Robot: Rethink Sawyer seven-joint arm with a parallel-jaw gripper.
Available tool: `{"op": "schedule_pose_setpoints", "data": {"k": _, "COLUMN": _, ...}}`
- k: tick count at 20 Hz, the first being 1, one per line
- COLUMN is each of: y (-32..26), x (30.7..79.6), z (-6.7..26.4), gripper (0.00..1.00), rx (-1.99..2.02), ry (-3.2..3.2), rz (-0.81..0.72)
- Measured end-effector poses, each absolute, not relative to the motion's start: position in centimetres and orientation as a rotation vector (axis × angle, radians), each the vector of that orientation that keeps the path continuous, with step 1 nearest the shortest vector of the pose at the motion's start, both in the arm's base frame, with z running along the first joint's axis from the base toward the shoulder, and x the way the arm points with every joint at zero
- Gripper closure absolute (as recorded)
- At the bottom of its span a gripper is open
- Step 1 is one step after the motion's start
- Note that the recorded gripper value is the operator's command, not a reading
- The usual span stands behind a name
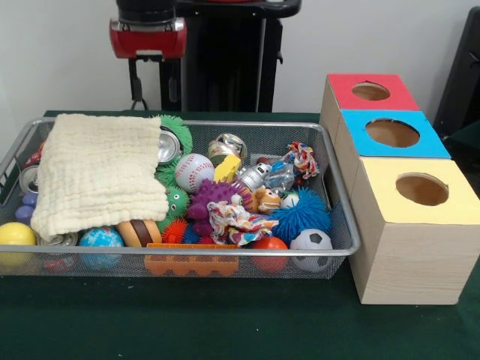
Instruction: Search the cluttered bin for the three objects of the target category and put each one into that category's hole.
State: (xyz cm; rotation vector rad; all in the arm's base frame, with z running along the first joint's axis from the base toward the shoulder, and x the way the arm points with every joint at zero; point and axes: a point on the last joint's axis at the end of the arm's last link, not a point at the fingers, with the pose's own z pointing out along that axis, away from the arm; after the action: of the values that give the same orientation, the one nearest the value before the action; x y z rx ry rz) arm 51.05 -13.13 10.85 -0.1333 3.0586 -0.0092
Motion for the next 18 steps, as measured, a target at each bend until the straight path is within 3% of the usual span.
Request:
{"op": "schedule_pose_setpoints", "data": {"k": 6, "y": -12.1, "x": 51.2, "z": 13.5, "gripper": 0.00, "rx": -0.087, "ry": 3.035, "rz": -0.017}}
{"op": "schedule_pose_setpoints", "data": {"k": 18, "y": -1.3, "x": 49.6, "z": 15.8, "gripper": 0.00, "rx": -0.185, "ry": 3.051, "rz": 0.052}}
